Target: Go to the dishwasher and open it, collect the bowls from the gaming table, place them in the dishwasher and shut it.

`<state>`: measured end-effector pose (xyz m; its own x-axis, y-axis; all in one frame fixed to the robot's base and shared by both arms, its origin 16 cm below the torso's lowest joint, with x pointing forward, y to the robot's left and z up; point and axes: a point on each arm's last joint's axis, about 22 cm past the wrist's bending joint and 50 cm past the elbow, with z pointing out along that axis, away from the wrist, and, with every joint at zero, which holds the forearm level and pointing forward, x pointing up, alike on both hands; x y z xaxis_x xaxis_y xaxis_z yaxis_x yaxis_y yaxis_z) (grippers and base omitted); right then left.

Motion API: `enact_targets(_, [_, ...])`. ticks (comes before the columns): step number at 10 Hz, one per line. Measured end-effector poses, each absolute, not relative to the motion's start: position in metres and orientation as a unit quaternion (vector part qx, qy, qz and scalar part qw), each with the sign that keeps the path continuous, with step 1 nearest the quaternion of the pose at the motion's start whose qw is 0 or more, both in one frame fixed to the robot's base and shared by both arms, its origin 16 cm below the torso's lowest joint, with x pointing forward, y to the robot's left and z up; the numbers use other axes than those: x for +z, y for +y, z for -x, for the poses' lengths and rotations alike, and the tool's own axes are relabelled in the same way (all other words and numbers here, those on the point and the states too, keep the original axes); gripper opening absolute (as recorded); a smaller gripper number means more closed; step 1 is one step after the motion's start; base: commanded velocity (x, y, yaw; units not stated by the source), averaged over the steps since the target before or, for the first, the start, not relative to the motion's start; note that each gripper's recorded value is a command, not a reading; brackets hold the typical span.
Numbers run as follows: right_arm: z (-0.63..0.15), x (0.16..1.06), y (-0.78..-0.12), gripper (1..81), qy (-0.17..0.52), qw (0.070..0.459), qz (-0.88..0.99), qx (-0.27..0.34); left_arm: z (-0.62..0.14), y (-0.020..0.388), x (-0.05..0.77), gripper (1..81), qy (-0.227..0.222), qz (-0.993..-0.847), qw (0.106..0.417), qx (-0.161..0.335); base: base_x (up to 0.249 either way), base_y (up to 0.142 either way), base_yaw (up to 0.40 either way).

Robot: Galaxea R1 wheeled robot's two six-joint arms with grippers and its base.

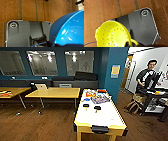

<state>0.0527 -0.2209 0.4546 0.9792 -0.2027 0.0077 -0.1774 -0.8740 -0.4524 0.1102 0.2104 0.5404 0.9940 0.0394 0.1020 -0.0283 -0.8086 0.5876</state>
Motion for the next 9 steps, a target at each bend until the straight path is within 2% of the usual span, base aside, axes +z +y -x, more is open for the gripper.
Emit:
enact_targets(2, [-0.046, 0.452, -0.232, 1.0, 0.098, 0.221, 0.97, -0.025, -0.096, 0.212, 0.535, 1.0, 0.005, -0.951, 0.305, 0.047, -0.085, 0.0, 0.0])
enact_targets(6, [-0.034, 0.447, -0.287, 1.0, 0.099, 0.179, 0.979, -0.023, -0.097, 0.21, 0.536, 1.0, 0.002, -0.951, 0.306, 0.049, 0.0, 0.0, 0.0])
enact_targets(9, [-0.027, 0.443, -0.278, 1.0, 0.084, 0.179, 0.98, -0.022, -0.095, 0.206, 0.535, 1.0, 0.0, -0.95, 0.309, 0.047, 0.0, 0.0, 0.0])
